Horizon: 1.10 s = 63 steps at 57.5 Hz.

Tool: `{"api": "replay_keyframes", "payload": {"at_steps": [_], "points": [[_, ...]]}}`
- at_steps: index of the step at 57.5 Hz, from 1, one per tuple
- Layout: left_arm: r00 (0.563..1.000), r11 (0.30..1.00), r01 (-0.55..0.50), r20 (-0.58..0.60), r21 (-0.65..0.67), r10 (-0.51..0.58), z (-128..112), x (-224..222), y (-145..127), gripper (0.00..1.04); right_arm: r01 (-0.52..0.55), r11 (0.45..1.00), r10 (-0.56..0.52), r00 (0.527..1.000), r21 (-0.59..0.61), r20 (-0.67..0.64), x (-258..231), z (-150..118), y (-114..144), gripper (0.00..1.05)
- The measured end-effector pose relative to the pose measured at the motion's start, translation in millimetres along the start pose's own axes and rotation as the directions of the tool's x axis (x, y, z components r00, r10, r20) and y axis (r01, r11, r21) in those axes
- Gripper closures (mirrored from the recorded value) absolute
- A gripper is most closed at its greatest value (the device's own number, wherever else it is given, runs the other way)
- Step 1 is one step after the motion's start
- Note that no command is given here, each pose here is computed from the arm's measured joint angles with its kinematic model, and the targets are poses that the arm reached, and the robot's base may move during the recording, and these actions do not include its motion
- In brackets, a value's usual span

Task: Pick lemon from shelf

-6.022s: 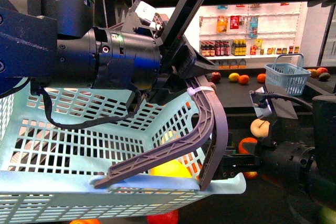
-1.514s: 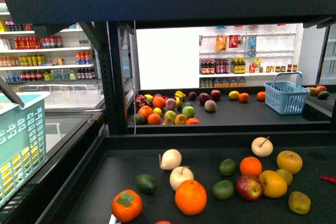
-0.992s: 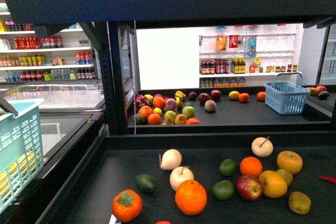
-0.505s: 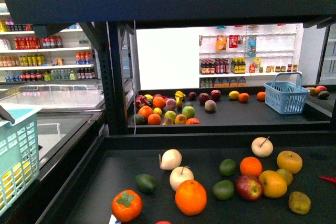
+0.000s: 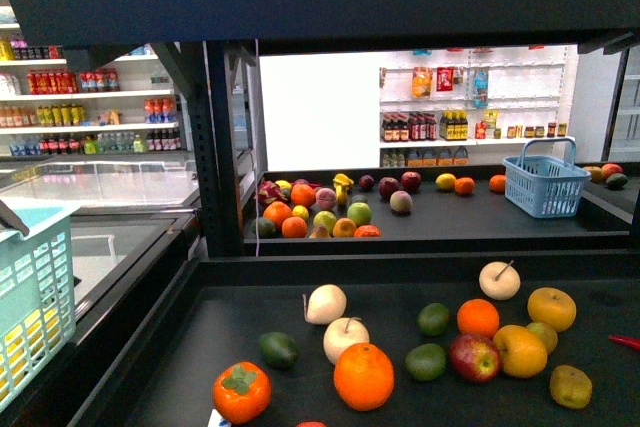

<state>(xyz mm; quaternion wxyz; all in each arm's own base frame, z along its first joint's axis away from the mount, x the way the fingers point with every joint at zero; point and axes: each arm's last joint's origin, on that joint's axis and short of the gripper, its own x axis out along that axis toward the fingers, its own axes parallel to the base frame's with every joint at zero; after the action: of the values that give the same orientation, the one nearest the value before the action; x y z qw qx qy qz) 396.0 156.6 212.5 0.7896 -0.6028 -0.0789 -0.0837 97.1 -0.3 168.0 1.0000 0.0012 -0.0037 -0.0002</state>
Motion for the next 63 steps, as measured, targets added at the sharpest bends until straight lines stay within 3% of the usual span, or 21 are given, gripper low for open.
{"api": "replay_keyframes", "payload": {"at_steps": [22, 30, 37, 46, 58, 63], "points": [[0.981, 0.966, -0.194, 0.013, 0.171, 0.195, 0, -14, -48, 0.08, 0.000, 1.000, 0.000, 1.000, 0.000, 0.000, 0, 0, 0, 0.02], [0.896, 0.838, -0.439, 0.084, 0.324, 0.437, -3, -33, -67, 0.08, 0.000, 1.000, 0.000, 1.000, 0.000, 0.000, 0, 0, 0, 0.02], [0.847, 0.726, -0.511, 0.125, 0.459, 0.517, -10, -55, -87, 0.08, 0.000, 1.000, 0.000, 1.000, 0.000, 0.000, 0, 0, 0, 0.02], [0.859, 0.601, -0.466, 0.171, 0.650, 0.482, -29, -90, -139, 0.08, 0.000, 1.000, 0.000, 1.000, 0.000, 0.000, 0, 0, 0, 0.02], [0.881, 0.511, -0.395, 0.157, 0.763, 0.446, -63, -139, -169, 0.08, 0.000, 1.000, 0.000, 1.000, 0.000, 0.000, 0, 0, 0, 0.02], [0.954, 0.448, -0.185, 0.050, 0.875, 0.295, -81, -163, -173, 0.20, 0.000, 1.000, 0.000, 1.000, 0.000, 0.000, 0, 0, 0, 0.02]]}}
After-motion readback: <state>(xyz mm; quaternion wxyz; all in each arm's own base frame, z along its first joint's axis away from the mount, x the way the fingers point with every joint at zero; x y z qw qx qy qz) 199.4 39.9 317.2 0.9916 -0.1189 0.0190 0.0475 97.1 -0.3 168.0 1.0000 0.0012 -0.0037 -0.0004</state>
